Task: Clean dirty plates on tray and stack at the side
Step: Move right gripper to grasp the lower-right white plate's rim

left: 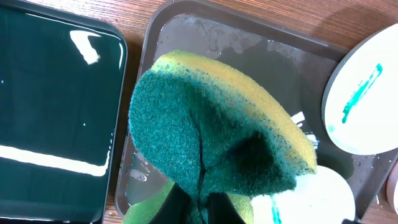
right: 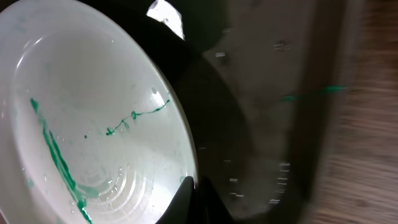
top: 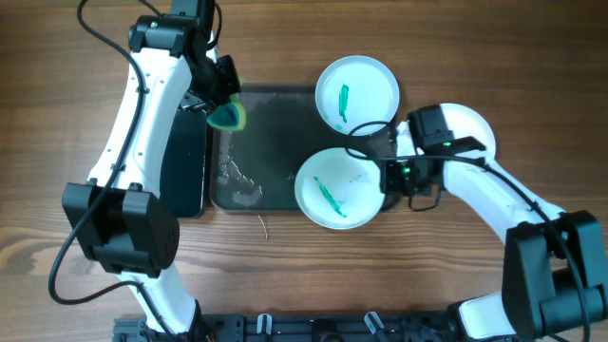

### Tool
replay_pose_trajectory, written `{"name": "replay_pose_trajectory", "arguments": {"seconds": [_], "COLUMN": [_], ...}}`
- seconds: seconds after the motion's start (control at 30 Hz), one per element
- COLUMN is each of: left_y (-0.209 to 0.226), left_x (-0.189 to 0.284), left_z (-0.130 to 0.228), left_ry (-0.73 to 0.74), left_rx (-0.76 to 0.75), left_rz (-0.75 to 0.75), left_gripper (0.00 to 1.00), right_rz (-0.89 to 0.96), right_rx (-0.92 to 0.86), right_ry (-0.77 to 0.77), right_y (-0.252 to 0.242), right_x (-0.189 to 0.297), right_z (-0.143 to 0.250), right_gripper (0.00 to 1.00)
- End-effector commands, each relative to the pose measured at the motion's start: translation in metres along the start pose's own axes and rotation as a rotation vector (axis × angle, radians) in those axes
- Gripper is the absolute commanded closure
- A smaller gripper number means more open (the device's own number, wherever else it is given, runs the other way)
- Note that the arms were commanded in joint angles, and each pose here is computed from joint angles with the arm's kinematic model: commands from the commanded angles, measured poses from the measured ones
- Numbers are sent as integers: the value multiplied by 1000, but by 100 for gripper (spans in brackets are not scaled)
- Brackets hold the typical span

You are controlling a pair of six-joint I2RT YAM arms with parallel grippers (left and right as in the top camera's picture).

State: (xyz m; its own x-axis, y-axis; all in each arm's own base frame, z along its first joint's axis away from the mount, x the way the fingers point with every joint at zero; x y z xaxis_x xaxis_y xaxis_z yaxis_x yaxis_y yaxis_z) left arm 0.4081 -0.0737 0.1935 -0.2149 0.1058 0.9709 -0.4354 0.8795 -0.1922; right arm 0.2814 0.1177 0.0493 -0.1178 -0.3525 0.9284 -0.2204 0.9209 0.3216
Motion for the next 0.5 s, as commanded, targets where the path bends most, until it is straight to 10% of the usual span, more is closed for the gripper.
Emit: {"name": "replay_pose_trajectory", "arguments": {"seconds": [0.0,0.47], "left_y": [0,0], "left_x": [3,3], "left_z": [-3,-2], "left_ry": [-15,-13], "left_rx": [-20,-19], "left_rz": [-2,-4], "left_gripper": [96,96], "right_rz": [-43,153], "right_rx": [-43,-204], "right_ry": [8,-427], "right_y": [31,103], "right_x": [-4,-4], "right_z": [0,-53], "right_gripper": [96,96]}}
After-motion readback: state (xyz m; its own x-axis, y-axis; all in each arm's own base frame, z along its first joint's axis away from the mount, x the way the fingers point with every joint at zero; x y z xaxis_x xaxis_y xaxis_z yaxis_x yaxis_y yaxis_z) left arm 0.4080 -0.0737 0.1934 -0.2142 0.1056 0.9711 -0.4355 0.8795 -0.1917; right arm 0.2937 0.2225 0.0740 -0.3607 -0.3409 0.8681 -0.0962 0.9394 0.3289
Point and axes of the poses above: each gripper's point midway between its finger pads, its own x axis back along the fingers, its own y axis along the line the jaws close on, z = x × y, the point moved 3 cm from there along x, back along the fingers, and after that the axes turned 13 degrees about x, right-handed, at the moved point
